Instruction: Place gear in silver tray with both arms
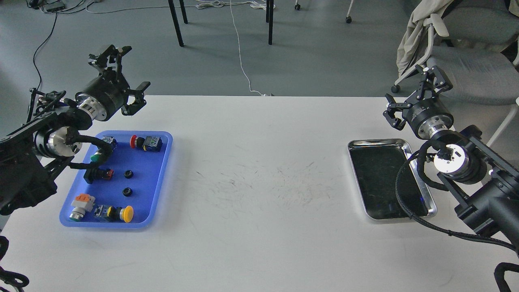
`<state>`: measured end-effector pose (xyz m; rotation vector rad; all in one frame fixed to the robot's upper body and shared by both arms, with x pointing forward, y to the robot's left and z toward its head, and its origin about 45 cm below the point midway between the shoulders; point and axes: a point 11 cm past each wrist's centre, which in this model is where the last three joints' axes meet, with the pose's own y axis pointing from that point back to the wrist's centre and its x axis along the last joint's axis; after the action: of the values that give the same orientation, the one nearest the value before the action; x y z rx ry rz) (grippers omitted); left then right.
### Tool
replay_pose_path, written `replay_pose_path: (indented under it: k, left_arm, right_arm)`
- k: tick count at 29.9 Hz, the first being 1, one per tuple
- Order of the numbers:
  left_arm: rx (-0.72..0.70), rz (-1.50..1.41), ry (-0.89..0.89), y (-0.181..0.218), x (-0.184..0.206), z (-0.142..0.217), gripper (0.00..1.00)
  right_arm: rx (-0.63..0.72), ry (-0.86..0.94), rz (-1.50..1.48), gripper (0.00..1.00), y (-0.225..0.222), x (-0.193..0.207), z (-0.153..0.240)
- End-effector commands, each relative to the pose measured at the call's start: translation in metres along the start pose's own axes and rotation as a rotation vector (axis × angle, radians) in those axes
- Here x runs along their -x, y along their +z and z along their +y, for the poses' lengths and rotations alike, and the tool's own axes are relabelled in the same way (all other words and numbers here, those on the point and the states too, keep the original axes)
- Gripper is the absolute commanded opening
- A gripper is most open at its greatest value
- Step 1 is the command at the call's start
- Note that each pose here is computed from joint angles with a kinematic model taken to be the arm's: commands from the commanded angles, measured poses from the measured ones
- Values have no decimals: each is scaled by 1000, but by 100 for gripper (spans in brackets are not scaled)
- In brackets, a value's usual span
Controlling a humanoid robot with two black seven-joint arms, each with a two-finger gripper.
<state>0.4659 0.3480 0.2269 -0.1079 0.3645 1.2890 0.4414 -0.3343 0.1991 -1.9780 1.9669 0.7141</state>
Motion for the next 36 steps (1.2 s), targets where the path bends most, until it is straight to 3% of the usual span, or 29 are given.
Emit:
replay_pose_path:
  k: [1, 36]
  left_arm:
    - [3, -12, -1, 0, -1, 1, 99]
    - [10, -64, -9, 10, -8, 7, 99]
  right_arm:
    - [1, -1, -2, 98, 1, 0, 0]
    - [7, 2, -3, 98, 4, -2, 1]
